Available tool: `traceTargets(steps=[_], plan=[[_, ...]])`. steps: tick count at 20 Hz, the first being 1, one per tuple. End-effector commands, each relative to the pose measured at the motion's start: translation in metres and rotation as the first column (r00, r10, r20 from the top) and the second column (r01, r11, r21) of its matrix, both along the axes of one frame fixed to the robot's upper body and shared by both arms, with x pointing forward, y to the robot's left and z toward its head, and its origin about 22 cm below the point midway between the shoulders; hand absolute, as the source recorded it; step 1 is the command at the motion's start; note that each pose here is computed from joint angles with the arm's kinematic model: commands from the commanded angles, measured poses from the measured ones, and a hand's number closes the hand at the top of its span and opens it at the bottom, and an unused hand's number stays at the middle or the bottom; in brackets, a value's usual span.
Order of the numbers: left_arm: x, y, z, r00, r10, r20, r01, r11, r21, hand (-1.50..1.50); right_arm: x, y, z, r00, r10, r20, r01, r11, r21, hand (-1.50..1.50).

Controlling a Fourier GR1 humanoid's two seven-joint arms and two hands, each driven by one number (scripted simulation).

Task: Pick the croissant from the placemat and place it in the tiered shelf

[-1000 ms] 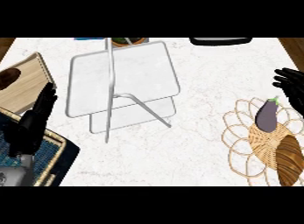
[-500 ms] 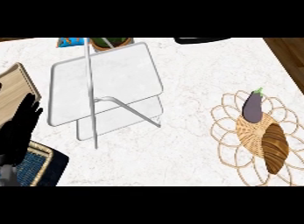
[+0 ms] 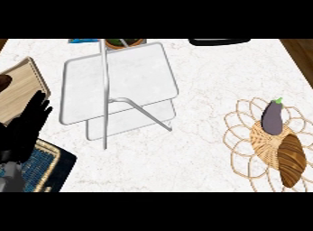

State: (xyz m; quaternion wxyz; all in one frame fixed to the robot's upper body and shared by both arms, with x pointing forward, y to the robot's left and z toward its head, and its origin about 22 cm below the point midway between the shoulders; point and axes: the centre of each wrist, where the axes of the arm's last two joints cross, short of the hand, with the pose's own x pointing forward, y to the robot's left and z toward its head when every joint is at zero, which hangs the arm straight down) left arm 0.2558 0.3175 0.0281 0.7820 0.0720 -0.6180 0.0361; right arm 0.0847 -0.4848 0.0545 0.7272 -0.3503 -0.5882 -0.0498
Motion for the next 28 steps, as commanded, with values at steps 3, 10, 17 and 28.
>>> traceTargets(steps=[3,10,17,28], plan=[[-0.022,-0.009,-0.049,0.976,0.025,-0.218,-0.032,0.999,-0.030,0.00,-0.024,0.018,0.037,0.987,0.095,-0.132,-0.096,0.995,0.006,-1.50],[-0.013,-0.023,-0.046,0.978,-0.054,-0.202,0.047,0.998,-0.043,0.00,0.004,0.046,0.079,0.967,-0.066,-0.247,0.053,0.997,-0.060,-1.50],[0.007,-0.027,-0.032,0.979,-0.061,-0.195,0.052,0.997,-0.048,0.00,0.031,0.072,0.100,0.908,-0.172,-0.383,0.148,0.985,-0.093,-1.50],[0.003,-0.019,-0.053,0.976,-0.063,-0.207,0.056,0.998,-0.040,0.00,0.057,0.104,0.086,0.807,-0.147,-0.572,0.096,0.988,-0.118,-1.50]])
